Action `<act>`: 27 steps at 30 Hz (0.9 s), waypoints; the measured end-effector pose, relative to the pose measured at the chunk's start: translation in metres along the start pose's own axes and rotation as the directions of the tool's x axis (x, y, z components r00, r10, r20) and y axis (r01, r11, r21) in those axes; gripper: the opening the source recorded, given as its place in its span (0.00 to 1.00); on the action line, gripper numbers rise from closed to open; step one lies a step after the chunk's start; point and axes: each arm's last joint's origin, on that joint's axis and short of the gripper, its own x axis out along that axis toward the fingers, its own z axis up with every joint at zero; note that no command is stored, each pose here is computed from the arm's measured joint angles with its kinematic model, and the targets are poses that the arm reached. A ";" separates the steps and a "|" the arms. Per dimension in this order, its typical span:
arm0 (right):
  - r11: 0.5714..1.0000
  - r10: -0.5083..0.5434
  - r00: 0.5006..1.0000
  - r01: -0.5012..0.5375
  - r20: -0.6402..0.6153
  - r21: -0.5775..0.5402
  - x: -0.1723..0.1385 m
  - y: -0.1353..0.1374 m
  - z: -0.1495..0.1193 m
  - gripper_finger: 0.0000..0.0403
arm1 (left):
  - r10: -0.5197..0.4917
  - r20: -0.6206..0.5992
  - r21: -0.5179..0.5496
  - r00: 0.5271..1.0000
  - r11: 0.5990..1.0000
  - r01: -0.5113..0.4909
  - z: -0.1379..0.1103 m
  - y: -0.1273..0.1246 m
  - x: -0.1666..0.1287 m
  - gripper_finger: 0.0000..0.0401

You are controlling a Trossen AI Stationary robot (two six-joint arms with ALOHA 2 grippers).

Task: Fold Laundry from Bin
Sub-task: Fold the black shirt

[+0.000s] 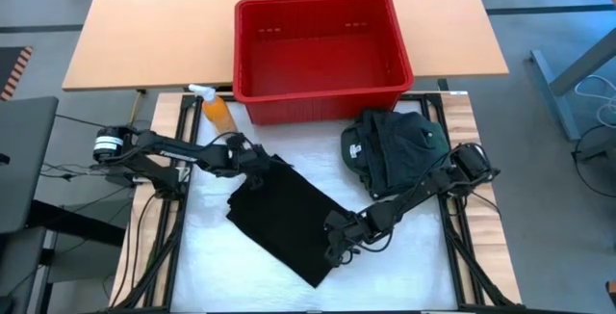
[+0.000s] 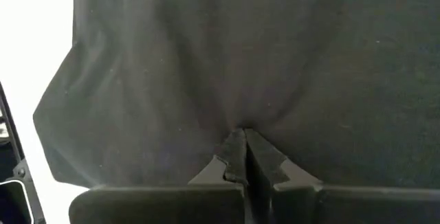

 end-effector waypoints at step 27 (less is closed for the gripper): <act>0.999 0.046 0.998 -0.046 0.034 0.015 -0.005 0.004 0.004 0.04 | -0.231 0.376 -0.342 0.897 0.865 0.366 0.026 0.000 0.013 0.00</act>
